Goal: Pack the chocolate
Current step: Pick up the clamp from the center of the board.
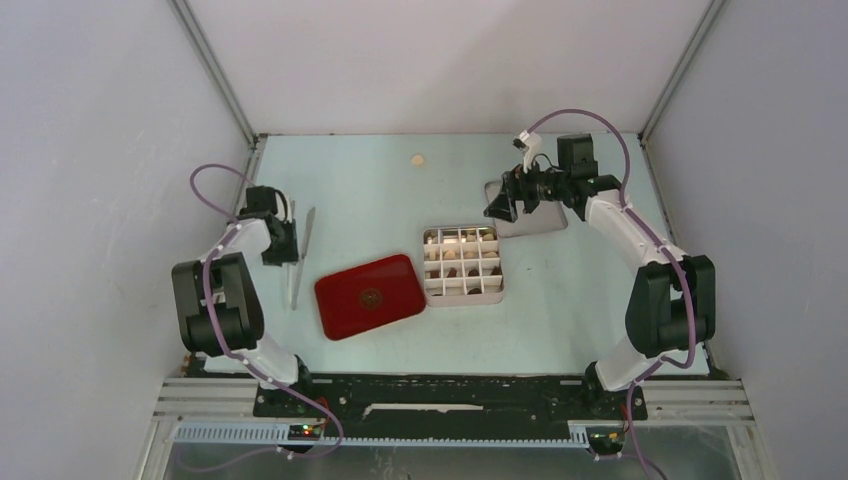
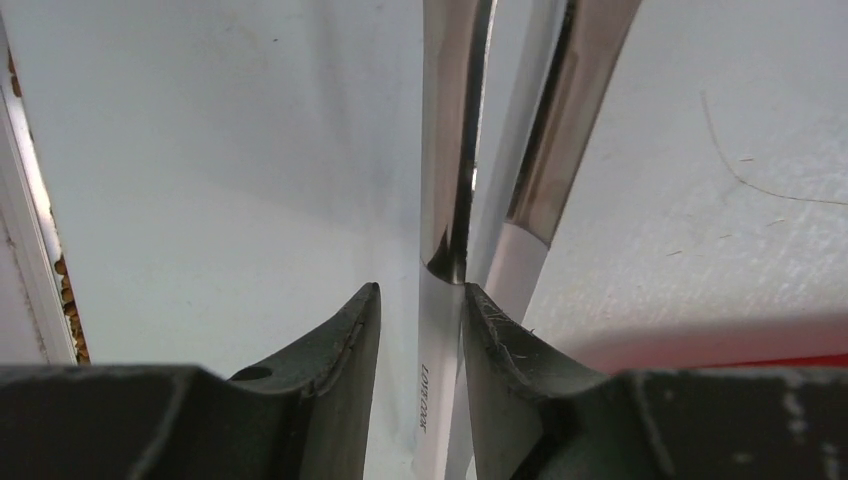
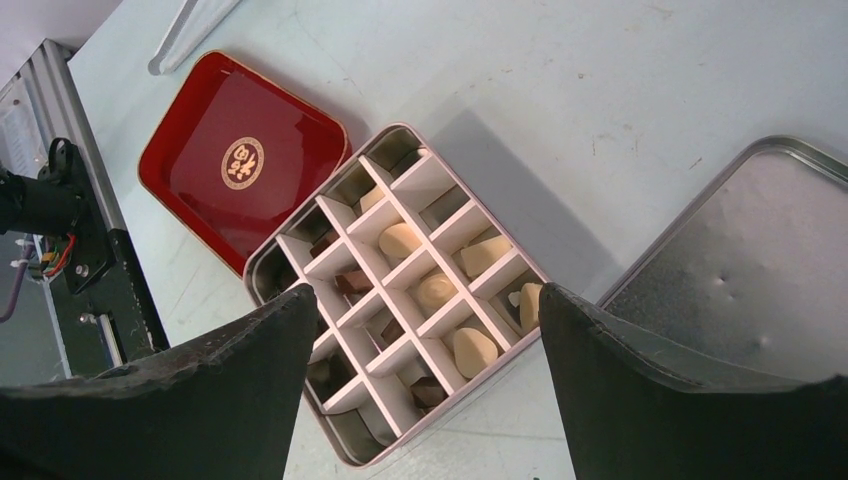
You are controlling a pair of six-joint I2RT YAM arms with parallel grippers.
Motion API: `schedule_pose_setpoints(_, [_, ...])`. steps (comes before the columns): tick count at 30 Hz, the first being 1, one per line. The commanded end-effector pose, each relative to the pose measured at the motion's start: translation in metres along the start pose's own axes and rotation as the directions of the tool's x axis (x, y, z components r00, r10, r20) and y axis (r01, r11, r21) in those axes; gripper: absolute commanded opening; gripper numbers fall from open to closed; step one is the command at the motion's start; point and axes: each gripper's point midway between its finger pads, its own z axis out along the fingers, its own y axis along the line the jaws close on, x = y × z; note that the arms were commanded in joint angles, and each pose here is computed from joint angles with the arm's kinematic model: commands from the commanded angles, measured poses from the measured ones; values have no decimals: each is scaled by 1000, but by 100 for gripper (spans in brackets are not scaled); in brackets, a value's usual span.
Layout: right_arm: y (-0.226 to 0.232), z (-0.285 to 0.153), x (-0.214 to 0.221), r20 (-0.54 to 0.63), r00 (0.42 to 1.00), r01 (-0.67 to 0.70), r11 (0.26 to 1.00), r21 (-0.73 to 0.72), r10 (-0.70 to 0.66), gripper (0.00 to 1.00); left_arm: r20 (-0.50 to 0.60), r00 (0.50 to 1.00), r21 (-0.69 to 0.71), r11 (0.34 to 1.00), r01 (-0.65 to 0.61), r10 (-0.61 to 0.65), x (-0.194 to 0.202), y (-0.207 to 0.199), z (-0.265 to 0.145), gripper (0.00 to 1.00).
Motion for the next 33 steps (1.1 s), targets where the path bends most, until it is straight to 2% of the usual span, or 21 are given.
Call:
schedule_pose_setpoints(1, [0,-1,-4,17,1000,-6,1000,-15,6,84,26,999,-32,999,30,-29,2,13,-5,39])
schedule_pose_setpoints(10, [0,-1,-3,16,1000,-15,1000,-21,15,84,-70,997,-6,1000,23,-23,27,10,9,29])
schedule_pose_setpoints(15, [-1,-1,-2,15,1000,-18,1000,-21,18,84,-70,998,13,1000,0,1,29,9,7,8])
schedule_pose_setpoints(18, [0,-1,-2,15,1000,-10,1000,-30,11,85,-21,999,56,997,-44,46,17,5,-2,0])
schedule_pose_setpoints(23, [6,-4,-4,18,1000,5,999,-50,-4,88,106,984,124,979,-159,146,-19,-12,-36,0])
schedule_pose_setpoints(25, [15,-5,-5,20,999,50,996,-74,-49,90,162,956,149,951,-269,245,-32,-29,-57,0])
schedule_pose_setpoints(29, [41,-5,-9,13,974,226,970,-95,-226,92,221,846,141,843,-520,485,-38,-83,-96,0])
schedule_pose_setpoints(31, [64,-3,-8,15,941,336,931,-142,-337,92,254,791,160,782,-602,556,-36,-109,-111,0])
schedule_pose_setpoints(33, [90,-3,-1,25,881,466,858,-216,-472,91,295,722,236,684,-690,626,-25,-139,-125,0])
